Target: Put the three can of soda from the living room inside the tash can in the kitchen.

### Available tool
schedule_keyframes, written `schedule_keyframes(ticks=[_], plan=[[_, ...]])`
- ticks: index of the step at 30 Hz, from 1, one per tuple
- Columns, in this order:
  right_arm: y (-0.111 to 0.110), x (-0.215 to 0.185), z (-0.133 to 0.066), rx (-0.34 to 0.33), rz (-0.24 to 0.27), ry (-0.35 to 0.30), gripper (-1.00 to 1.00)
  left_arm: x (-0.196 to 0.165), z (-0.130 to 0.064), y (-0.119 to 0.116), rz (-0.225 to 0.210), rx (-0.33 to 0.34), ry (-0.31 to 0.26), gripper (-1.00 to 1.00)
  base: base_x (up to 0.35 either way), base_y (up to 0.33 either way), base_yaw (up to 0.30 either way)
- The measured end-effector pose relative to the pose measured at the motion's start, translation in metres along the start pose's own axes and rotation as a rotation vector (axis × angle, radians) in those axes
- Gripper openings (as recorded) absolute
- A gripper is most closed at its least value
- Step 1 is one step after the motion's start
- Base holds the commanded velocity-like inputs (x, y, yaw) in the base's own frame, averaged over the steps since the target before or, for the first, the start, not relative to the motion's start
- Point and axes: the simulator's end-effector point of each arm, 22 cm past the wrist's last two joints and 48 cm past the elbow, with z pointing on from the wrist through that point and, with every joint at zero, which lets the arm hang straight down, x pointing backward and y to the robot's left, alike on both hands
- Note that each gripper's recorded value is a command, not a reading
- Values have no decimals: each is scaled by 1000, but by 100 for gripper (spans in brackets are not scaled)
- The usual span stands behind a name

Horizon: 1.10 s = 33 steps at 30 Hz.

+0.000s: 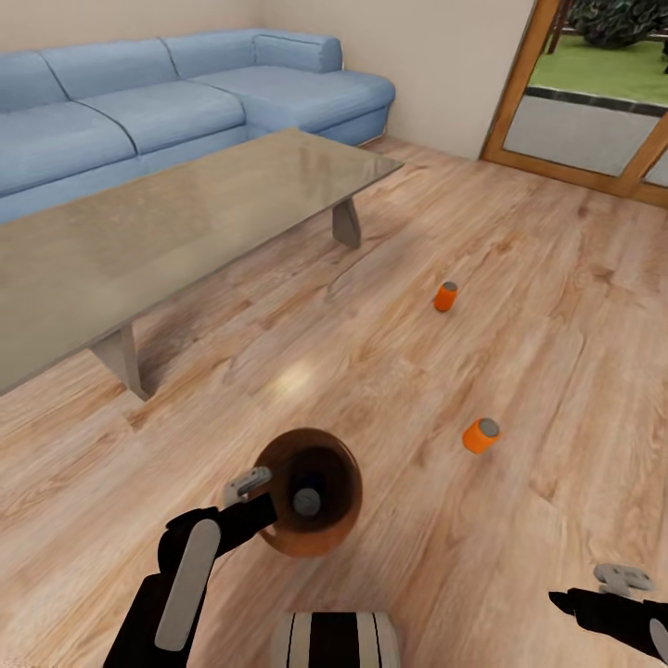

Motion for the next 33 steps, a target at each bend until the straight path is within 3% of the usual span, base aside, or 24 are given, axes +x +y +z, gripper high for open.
schedule_keyframes(ticks=[7, 12, 20, 27, 33], plan=[[5, 2, 17, 130, -3, 23, 100, 2, 2, 3, 4, -11, 6, -100, 225, -260, 194], [5, 6, 20, 137, -1, 38, 100, 2, 2, 1, -4, -1, 7, -100, 228, -259, 16], [20, 17, 18, 73, -5, 89, 100, 2, 2, 2, -2, -5, 7, -100, 235, -259, 1], [68, -5, 1, -42, -76, 57, 100, 2, 2, 2, -2, -6, 7, -100, 240, -253, 0], [75, -8, -2, -54, -88, 50, 100, 2, 2, 0, -9, 2, 7, -100, 235, -224, 93]])
